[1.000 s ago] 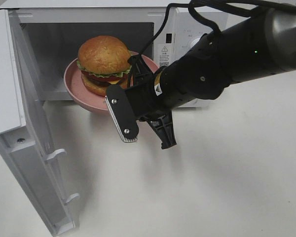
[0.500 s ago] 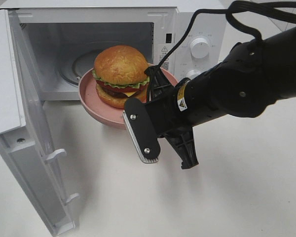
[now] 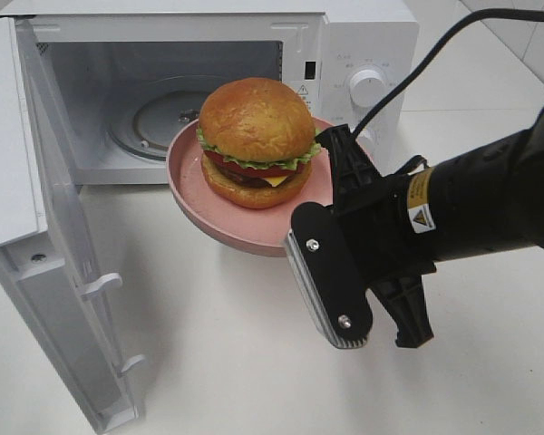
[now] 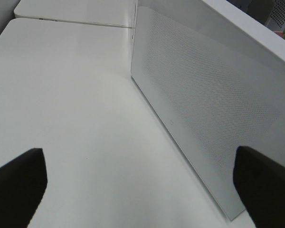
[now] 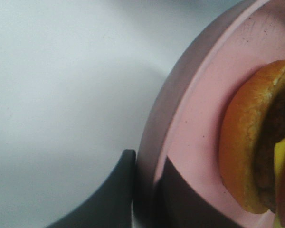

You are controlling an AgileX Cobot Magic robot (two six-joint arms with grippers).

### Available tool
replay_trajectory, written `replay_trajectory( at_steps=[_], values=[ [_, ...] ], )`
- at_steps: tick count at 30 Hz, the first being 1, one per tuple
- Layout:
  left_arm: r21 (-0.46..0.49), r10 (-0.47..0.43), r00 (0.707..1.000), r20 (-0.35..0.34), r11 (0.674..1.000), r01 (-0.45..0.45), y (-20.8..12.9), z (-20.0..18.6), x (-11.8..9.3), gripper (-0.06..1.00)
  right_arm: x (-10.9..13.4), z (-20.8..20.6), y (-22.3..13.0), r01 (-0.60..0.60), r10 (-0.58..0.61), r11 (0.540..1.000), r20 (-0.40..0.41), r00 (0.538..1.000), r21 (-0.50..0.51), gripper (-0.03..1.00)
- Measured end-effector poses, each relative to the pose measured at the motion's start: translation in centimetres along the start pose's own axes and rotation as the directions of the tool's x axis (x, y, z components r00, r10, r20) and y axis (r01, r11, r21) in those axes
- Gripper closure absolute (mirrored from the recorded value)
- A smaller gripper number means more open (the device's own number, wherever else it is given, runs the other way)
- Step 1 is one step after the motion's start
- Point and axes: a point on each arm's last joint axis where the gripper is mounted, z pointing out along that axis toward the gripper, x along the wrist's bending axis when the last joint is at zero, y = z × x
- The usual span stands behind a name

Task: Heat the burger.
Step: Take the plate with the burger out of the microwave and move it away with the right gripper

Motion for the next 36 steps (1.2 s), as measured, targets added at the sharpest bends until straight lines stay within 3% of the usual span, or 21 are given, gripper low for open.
replay_trajectory(
  at_steps=[9,14,22,27,36],
  values=[
    [0.0,0.0,1.0,0.0,1.0,0.0,0.0,0.0,0.0,-0.04,2.0,-2.7,-0.9,-0.028,0.028,0.999,-0.003,1.0,0.025,0.89],
    [0.0,0.0,1.0,0.0,1.0,0.0,0.0,0.0,0.0,-0.04,3.1,-4.7,-1.7,-0.07,0.072,0.994,-0.019,0.997,0.087,0.89],
    [0.0,0.0,1.0,0.0,1.0,0.0,0.0,0.0,0.0,-0.04,3.3,-6.6,-2.5,-0.119,0.118,0.982,0.013,0.993,0.145,0.89],
    [0.0,0.0,1.0,0.0,1.0,0.0,0.0,0.0,0.0,-0.04,3.7,-8.4,-3.5,-0.233,0.228,0.944,0.045,0.973,0.236,0.89],
    [0.0,0.0,1.0,0.0,1.0,0.0,0.0,0.0,0.0,-0.04,4.4,-9.6,-4.5,-0.32,0.319,0.884,0.061,0.946,0.341,0.89]
  ],
)
